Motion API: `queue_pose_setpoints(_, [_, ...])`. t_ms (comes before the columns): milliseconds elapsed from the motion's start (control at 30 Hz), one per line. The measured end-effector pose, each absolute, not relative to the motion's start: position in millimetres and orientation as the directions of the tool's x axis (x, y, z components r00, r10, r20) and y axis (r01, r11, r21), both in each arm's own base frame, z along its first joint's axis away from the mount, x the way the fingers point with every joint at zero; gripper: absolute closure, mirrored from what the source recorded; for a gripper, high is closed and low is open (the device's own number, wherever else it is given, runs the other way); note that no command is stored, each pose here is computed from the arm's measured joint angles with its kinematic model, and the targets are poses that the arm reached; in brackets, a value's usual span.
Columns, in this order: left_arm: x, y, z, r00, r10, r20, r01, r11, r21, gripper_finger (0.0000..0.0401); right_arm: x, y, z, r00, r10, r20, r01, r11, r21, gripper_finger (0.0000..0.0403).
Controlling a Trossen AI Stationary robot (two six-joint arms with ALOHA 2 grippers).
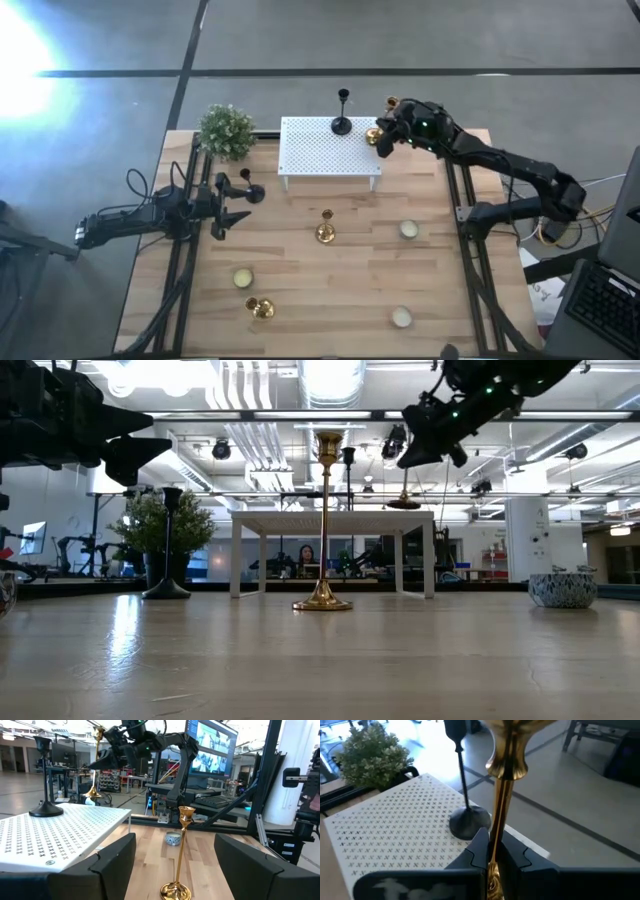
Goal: Pick & Place candle stick holders
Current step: Put the top gold candle holder on the shelf
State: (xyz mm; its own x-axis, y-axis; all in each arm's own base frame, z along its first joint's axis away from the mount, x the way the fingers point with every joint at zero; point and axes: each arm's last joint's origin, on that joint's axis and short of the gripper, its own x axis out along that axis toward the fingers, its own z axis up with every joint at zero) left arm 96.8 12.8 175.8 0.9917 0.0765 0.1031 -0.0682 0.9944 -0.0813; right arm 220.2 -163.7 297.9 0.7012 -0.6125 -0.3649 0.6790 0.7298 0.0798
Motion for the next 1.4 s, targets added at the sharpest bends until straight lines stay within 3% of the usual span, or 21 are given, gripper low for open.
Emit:
queue_pose_setpoints(533, [96.8,12.8,175.8,0.992,0.077,0.103,-0.068,0.994,-0.081,0.0126,256.8,-190.6,298.6,0.673,-0.588,-0.449,0.66,0.752,0.006,0.0392])
queue_pose_setpoints(1400, [96.7,12.8,175.8,0.992,0.077,0.103,-0.068,0.994,-0.081,0.0126,255.3,-193.6,289.0,0.657,-0.588,-0.471,0.669,0.743,0.006,0.0392])
